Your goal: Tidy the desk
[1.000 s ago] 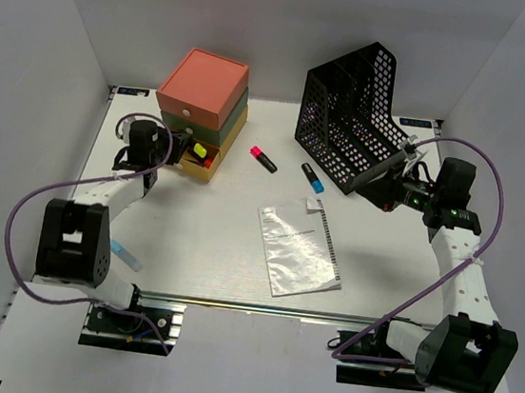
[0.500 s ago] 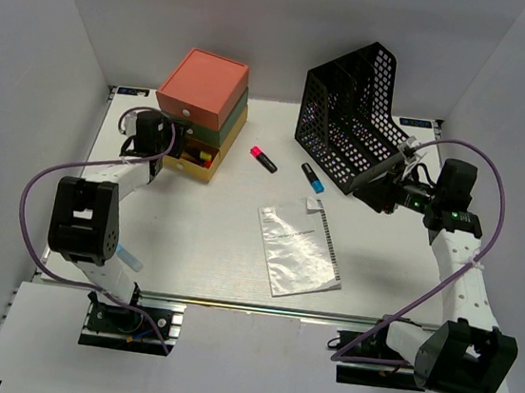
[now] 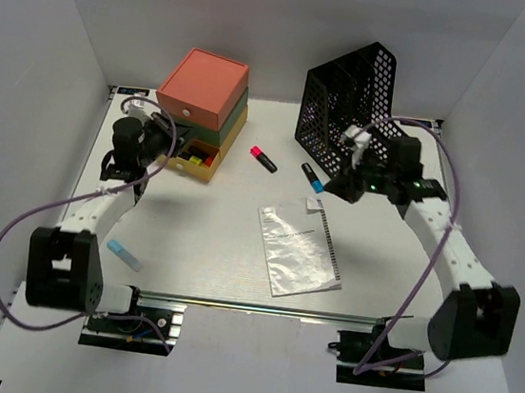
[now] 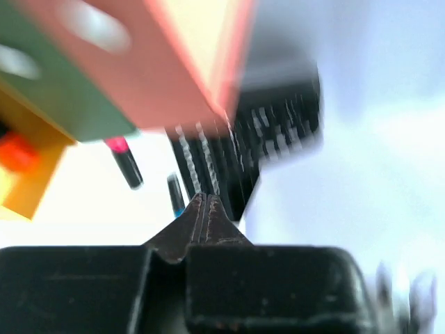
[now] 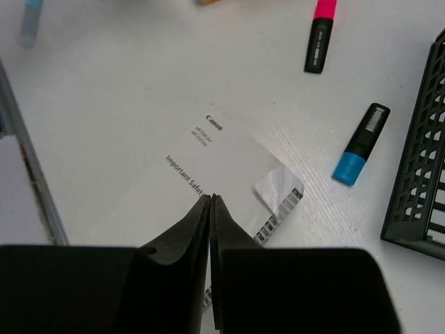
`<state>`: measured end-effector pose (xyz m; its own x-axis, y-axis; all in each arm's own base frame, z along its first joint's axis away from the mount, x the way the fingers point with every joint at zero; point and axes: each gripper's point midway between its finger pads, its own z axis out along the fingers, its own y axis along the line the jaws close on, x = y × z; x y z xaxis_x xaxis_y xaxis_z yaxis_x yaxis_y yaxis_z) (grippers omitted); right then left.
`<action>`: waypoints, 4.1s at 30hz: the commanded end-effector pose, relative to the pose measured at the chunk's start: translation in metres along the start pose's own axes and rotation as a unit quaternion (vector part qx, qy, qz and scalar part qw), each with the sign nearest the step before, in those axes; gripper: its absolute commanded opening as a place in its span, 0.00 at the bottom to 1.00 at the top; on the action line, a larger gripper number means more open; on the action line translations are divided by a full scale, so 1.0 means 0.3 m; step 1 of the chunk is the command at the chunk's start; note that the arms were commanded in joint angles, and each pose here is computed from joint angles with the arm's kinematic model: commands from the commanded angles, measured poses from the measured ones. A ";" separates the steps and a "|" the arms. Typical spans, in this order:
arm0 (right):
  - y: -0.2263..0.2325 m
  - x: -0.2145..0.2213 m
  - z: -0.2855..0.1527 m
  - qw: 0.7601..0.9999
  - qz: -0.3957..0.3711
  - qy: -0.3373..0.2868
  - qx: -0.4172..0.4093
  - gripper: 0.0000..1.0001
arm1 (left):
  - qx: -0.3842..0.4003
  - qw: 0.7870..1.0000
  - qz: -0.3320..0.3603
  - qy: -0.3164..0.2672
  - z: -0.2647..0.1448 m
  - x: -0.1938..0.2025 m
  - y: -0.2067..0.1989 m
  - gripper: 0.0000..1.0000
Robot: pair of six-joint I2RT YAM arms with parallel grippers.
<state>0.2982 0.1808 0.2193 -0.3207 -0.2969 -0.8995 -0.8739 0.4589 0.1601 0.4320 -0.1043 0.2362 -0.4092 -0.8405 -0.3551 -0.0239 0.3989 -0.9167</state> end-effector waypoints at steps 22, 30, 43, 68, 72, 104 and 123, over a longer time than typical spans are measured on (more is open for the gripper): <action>-0.476 0.209 0.462 0.934 0.001 0.292 0.207 0.56 | 0.101 0.912 0.398 -0.004 -0.481 0.124 -0.165 0.79; -0.538 0.291 0.498 0.919 0.005 0.328 0.219 0.58 | 0.106 0.912 0.397 -0.003 -0.486 0.128 -0.171 0.80; -0.555 0.372 0.521 0.920 0.038 0.345 0.181 0.57 | 0.091 0.914 0.395 -0.008 -0.481 0.117 -0.154 0.81; -0.413 0.072 0.509 0.964 -0.079 0.228 0.113 0.00 | 0.058 0.920 0.387 -0.012 -0.456 0.096 -0.107 0.81; -0.256 -0.059 0.481 0.963 -0.163 0.209 0.047 0.00 | 0.036 0.921 0.386 -0.038 -0.467 0.066 -0.095 0.81; 0.260 -0.498 1.226 0.933 -0.340 -0.093 0.072 0.00 | 0.021 0.898 0.407 -0.167 -0.596 -0.028 -0.144 0.79; 0.130 -0.408 1.282 0.926 -0.352 -0.074 0.116 0.56 | 0.025 0.899 0.406 -0.163 -0.593 -0.022 -0.144 0.79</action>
<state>0.4385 0.5599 0.1292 0.3316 -0.5389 -0.7744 -0.7777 0.3084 -0.5477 0.2732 -0.0485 0.3121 0.0161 -0.3521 -0.9358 0.1919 0.9196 -0.3427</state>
